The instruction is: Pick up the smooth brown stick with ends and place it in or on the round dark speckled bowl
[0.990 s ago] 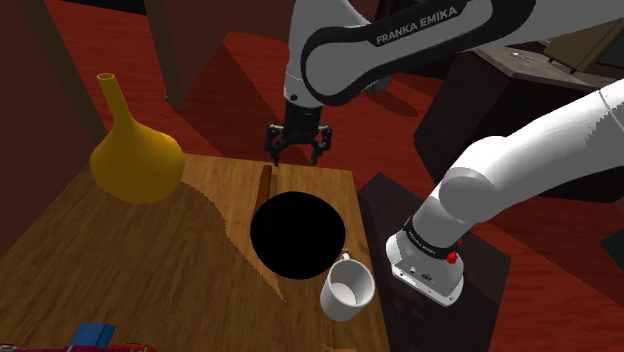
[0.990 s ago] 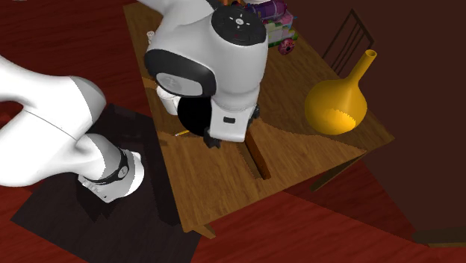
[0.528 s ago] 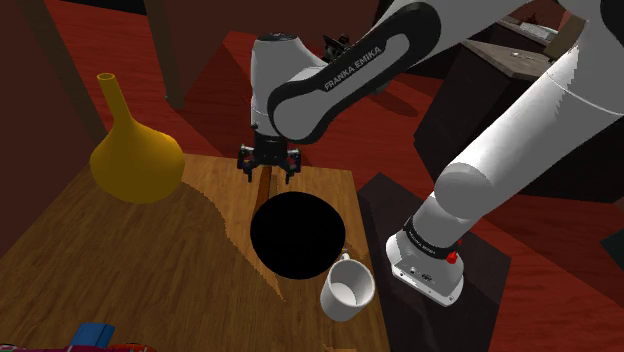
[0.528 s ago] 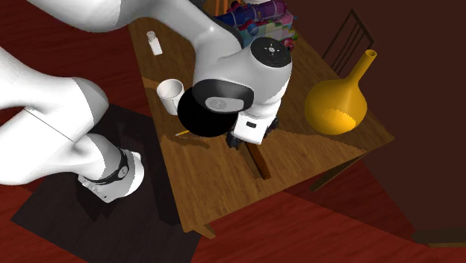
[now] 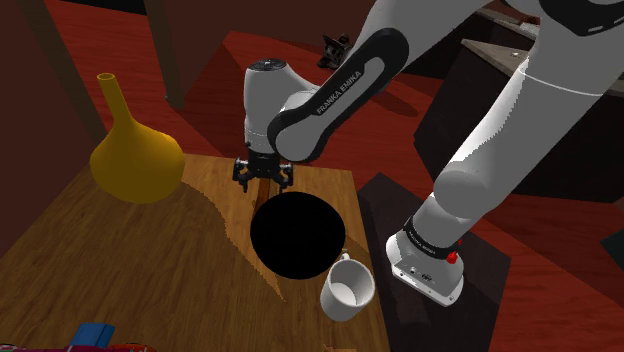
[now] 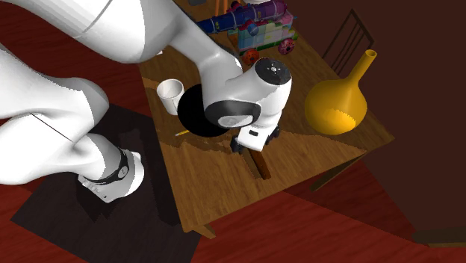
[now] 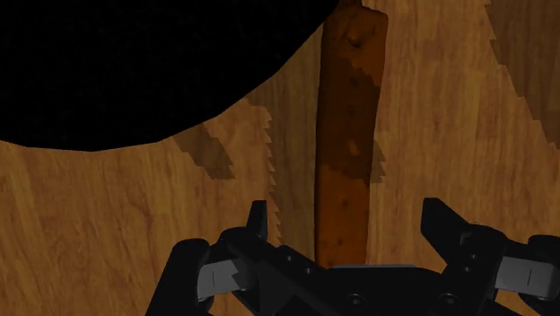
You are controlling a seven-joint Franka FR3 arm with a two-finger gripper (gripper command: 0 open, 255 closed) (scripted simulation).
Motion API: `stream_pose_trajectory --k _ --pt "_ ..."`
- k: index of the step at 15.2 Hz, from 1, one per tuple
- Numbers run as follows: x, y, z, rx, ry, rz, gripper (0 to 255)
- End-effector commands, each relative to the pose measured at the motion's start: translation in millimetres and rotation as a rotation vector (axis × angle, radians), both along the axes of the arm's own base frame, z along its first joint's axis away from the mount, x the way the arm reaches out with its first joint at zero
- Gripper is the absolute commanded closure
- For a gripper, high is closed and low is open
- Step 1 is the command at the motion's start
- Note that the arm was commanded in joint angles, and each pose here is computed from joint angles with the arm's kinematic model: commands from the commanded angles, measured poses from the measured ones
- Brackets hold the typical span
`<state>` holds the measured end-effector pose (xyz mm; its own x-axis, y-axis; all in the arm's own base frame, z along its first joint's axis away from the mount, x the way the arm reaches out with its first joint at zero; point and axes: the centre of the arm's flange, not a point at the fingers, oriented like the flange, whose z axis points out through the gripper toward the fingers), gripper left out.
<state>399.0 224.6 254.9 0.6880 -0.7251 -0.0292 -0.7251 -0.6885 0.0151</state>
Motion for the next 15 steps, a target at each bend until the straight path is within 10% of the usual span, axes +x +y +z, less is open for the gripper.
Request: stream_pose_trajectory --k 1,8,9,15 --pt "-0.3 0.7 -9.9 0.001 0.0 0.0 0" --pt "-0.3 0.6 -9.9 0.001 0.0 0.0 0" --pt "-0.3 0.6 -9.9 0.001 0.0 0.0 255" --pt "0.1 0.8 -9.7 0.001 0.0 0.0 255"
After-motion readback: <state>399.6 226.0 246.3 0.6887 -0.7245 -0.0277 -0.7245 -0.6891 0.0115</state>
